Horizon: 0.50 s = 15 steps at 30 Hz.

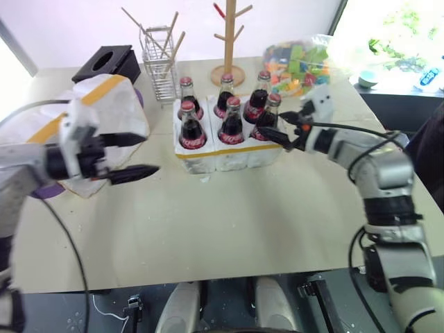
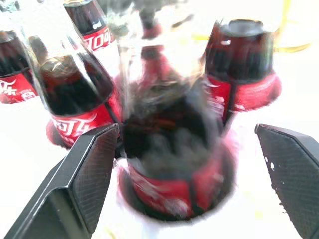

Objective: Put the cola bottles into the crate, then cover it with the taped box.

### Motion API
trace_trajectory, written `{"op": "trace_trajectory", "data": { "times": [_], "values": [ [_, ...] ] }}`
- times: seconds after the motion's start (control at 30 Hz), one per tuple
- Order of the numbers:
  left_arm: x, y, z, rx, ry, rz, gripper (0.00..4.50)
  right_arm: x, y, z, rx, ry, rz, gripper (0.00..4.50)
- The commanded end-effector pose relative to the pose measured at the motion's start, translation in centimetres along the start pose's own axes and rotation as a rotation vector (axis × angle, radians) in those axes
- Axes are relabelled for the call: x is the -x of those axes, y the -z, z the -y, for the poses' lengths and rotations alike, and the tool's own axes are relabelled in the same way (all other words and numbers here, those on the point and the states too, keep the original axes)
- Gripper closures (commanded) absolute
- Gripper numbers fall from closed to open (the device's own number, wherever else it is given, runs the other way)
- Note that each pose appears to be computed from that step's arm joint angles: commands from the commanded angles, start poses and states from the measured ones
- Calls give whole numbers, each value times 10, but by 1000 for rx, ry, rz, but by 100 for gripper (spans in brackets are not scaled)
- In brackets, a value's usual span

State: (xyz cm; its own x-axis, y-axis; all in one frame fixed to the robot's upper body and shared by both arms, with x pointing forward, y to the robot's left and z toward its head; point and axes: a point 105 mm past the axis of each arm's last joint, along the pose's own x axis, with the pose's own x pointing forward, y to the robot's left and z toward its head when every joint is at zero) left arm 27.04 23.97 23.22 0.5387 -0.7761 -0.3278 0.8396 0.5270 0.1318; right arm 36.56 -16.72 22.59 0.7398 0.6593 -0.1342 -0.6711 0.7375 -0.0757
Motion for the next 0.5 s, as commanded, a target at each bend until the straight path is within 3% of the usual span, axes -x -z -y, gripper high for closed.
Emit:
{"op": "trace_trajectory", "data": {
  "times": [0.03,0.23,0.4,0.5],
  "values": [
    [61,-15,-13,-54,-133,-73,0,43,-40,-12,84,-60,67,3],
    [141,-7,-14,1,-258,-286,0,78,-39,-25,137,-118,-12,3],
    [173,-3,-19,60,-344,-363,0,77,-40,-18,141,-69,-13,3],
    [194,22,-29,93,-383,-526,0,75,-44,-22,140,-101,7,3]
  ]
}}
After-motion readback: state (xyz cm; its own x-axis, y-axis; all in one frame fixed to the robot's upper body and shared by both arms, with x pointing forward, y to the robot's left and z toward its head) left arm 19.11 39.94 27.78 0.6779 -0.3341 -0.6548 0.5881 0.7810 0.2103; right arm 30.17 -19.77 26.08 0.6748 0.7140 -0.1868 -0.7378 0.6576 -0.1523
